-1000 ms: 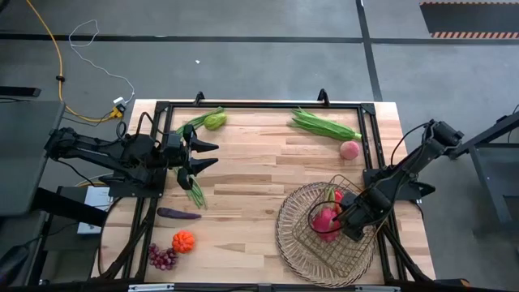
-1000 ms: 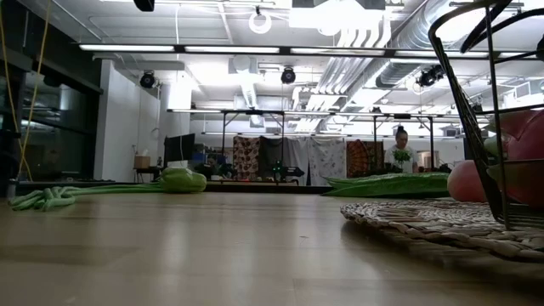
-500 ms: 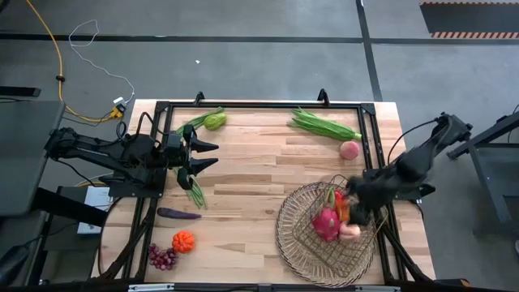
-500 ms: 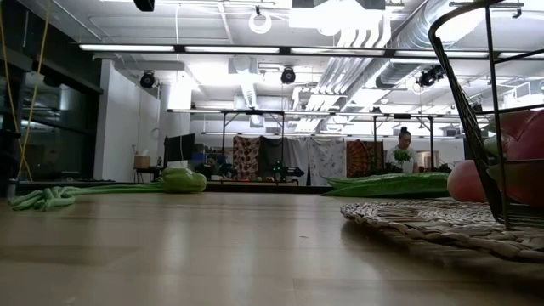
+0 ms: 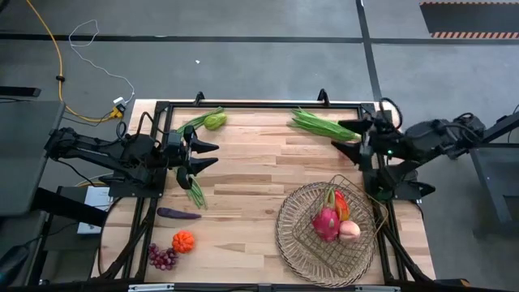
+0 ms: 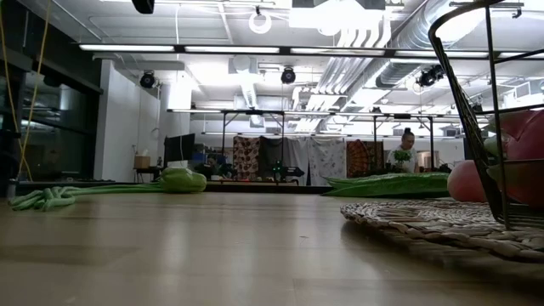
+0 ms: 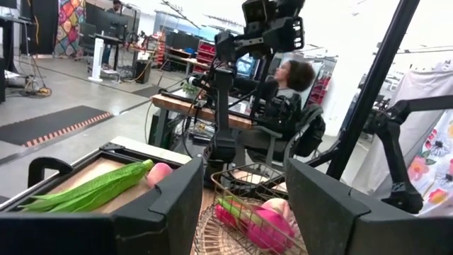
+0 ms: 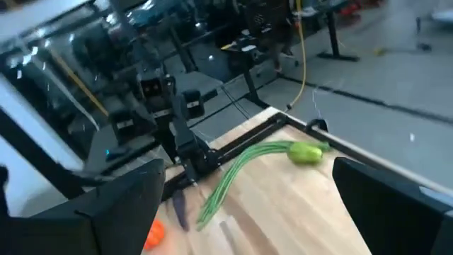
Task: Build produce basket
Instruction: Put the chayote into the wire basket
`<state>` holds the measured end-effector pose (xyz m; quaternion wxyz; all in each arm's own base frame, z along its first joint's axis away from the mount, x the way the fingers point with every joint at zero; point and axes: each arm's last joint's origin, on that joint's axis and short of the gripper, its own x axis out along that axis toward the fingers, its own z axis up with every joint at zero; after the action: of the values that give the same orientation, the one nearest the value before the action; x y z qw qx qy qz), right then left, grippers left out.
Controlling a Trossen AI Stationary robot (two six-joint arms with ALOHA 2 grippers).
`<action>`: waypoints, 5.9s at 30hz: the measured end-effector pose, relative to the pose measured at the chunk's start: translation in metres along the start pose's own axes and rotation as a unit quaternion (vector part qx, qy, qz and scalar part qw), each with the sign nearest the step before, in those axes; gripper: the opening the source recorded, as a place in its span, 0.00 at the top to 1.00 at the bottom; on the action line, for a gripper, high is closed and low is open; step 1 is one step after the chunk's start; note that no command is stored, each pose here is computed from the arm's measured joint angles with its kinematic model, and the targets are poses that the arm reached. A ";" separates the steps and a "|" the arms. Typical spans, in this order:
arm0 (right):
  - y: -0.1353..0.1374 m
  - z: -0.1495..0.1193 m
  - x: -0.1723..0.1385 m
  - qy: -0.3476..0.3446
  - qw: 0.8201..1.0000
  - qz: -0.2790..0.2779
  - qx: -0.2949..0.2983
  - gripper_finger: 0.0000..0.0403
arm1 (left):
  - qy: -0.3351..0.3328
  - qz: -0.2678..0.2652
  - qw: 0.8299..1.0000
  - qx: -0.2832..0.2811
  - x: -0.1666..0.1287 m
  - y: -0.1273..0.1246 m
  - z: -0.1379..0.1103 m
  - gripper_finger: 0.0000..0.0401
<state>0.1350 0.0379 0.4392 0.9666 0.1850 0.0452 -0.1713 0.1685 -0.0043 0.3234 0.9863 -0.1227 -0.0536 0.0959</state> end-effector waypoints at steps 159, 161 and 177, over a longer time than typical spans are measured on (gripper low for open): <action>-0.052 -0.096 0.108 0.030 0.982 0.166 -0.081 1.00 | 0.624 0.365 0.680 -0.121 0.073 0.299 -0.094 0.06; -0.052 -0.096 0.108 0.030 0.982 0.166 -0.081 1.00 | 0.621 0.365 0.683 -0.119 0.075 0.300 -0.095 0.06; -0.052 -0.096 0.108 0.030 0.982 0.166 -0.082 1.00 | 0.615 0.374 0.685 -0.110 0.076 0.301 -0.094 0.31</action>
<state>0.2157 -0.0053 0.3166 0.9917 0.1151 0.0569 0.0011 0.2014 0.2760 0.1628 0.6594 -0.2718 0.6055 0.3530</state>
